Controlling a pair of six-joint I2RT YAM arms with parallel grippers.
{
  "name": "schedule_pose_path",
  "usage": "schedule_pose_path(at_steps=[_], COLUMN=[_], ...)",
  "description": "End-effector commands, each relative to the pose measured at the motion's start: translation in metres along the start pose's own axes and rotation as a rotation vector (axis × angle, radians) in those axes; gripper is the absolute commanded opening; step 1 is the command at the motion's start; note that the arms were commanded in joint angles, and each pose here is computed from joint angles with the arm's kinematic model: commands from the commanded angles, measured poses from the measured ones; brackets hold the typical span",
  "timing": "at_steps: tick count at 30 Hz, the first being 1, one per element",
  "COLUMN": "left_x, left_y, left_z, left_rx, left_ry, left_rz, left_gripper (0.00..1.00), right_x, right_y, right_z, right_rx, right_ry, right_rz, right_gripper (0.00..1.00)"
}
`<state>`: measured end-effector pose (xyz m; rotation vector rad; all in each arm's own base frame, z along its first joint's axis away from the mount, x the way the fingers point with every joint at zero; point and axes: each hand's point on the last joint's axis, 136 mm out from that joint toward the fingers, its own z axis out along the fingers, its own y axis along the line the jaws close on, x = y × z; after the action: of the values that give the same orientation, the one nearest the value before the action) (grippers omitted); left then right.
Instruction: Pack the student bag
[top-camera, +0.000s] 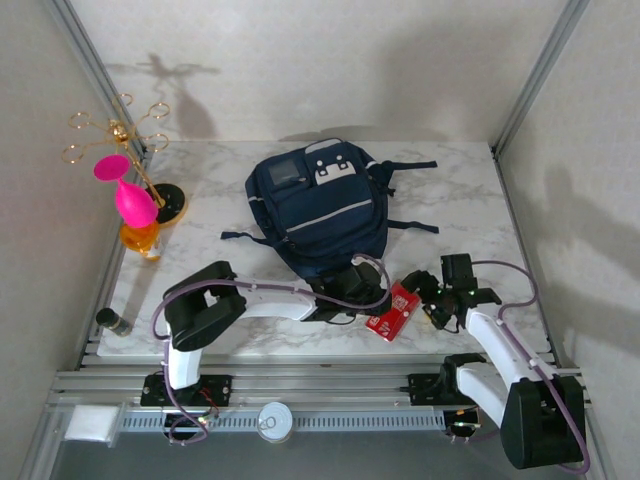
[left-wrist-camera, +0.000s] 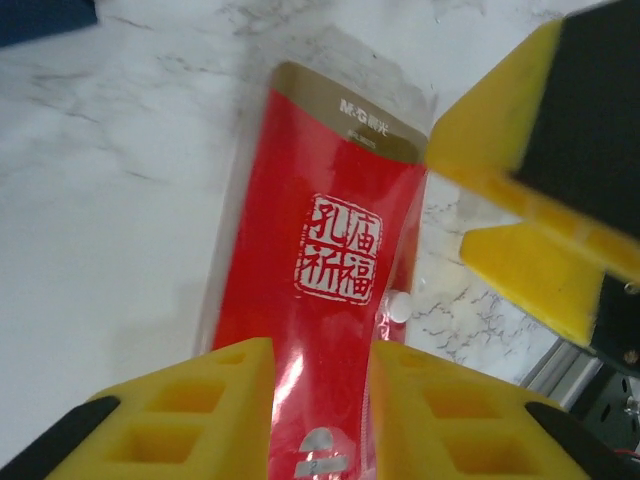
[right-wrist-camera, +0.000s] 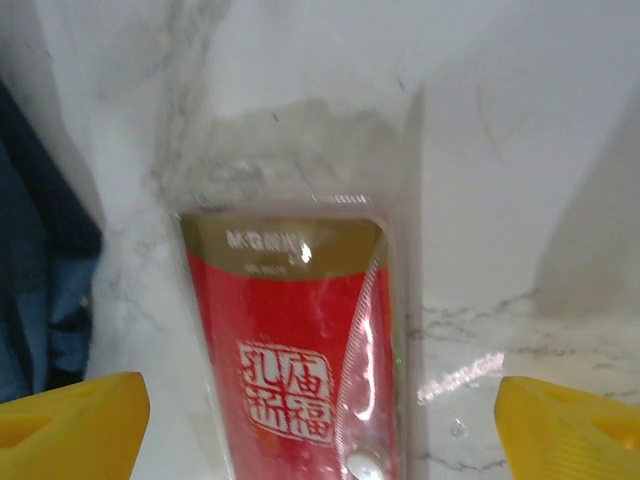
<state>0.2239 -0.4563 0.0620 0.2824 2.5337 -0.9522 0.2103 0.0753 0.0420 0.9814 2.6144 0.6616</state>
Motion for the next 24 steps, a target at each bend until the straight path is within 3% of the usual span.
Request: schedule_pose_path(at_steps=[1,13,19,24], left_x=[0.003,0.012,0.016,0.017], left_y=[0.009,0.060,0.070,0.074], left_z=[0.015,0.037,0.037,0.036], left_rx=[-0.045,-0.156,-0.202,-0.220], left_ry=[0.023,0.032,0.049,0.051], left_rz=[0.007,-0.107,-0.117,-0.114], left_gripper=[0.24,0.01,0.00,0.00], right_x=[0.022,0.035,0.036,0.032], right_y=[-0.005,0.013,0.043,0.046], right_z=[0.007,0.012,0.001,-0.004], right_rx=[-0.034,-0.149,-0.298,-0.302], right_ry=[0.104,0.189,0.199,0.177], right_rz=[-0.051,-0.117,-0.159,-0.174], right_gripper=[0.84,0.60,0.55,0.51])
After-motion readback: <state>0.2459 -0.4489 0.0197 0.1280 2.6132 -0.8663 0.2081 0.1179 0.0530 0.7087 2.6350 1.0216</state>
